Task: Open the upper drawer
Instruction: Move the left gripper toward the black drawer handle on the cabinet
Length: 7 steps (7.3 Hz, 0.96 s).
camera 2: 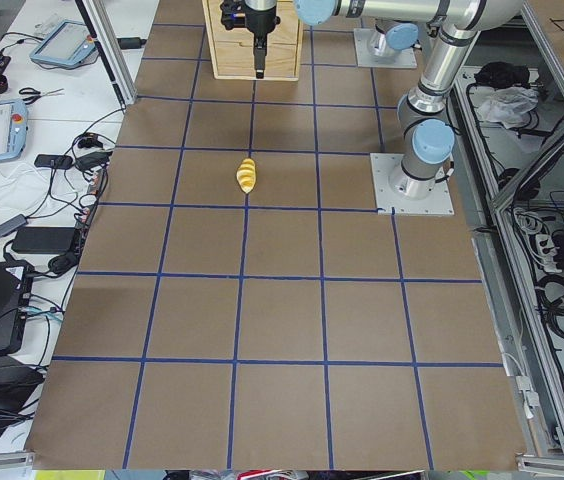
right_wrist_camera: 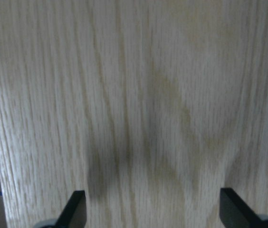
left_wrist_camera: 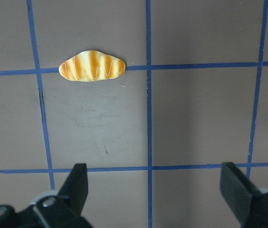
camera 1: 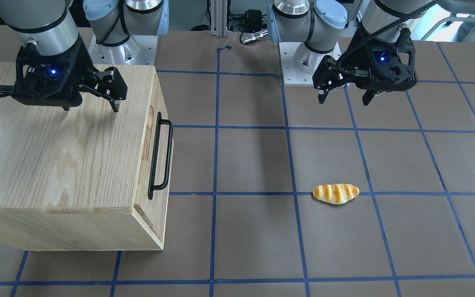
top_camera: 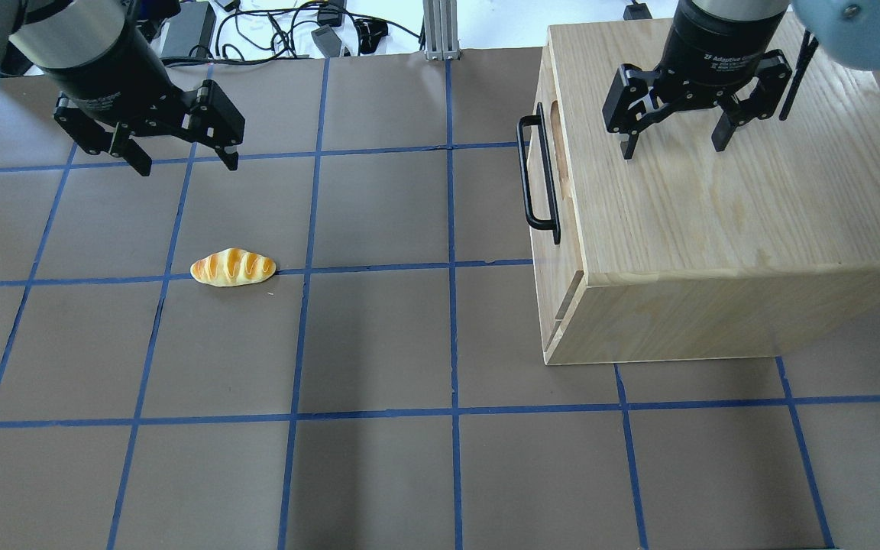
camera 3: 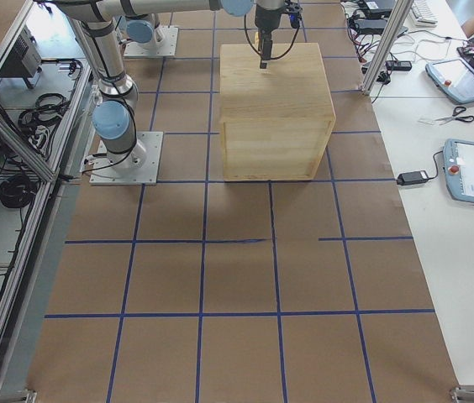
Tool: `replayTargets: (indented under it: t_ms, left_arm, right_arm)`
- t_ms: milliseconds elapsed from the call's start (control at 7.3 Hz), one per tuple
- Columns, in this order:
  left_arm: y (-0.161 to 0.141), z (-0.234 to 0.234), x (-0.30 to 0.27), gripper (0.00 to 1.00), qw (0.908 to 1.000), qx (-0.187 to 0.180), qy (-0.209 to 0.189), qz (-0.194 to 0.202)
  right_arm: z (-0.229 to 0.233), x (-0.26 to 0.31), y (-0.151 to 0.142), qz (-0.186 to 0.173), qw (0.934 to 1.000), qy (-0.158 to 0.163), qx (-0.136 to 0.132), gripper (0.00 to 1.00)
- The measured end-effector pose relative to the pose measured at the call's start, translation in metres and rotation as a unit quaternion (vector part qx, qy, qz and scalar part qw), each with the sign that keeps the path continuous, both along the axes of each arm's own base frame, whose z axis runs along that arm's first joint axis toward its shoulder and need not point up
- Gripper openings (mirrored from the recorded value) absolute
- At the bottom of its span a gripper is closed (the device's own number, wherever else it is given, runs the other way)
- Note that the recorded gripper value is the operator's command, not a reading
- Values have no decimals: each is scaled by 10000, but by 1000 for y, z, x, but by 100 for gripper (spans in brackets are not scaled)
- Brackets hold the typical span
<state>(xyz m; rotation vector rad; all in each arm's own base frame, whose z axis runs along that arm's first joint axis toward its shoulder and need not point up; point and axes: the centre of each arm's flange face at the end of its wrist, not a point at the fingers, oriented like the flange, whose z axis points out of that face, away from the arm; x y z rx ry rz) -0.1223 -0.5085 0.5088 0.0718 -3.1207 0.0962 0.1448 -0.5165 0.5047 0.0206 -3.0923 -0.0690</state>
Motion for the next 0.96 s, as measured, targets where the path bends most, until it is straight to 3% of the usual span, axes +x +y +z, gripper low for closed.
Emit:
replayTargets:
  t_ms: [274,548,959]
  left_arm:
    - [-27,-21,-35,100,9972,-260,526,454]
    - [-43,-47,-92,100,9919,-261,973,774]
    - [-53,-72,-160,100,9737,-68,2024,1041]
  right_arm:
    - [0,0,0,1,10000,0,-1,100]
    - [0,0,0,3,10000,0,-1,100]
    - [0,0,0,2,10000,0,-1,100]
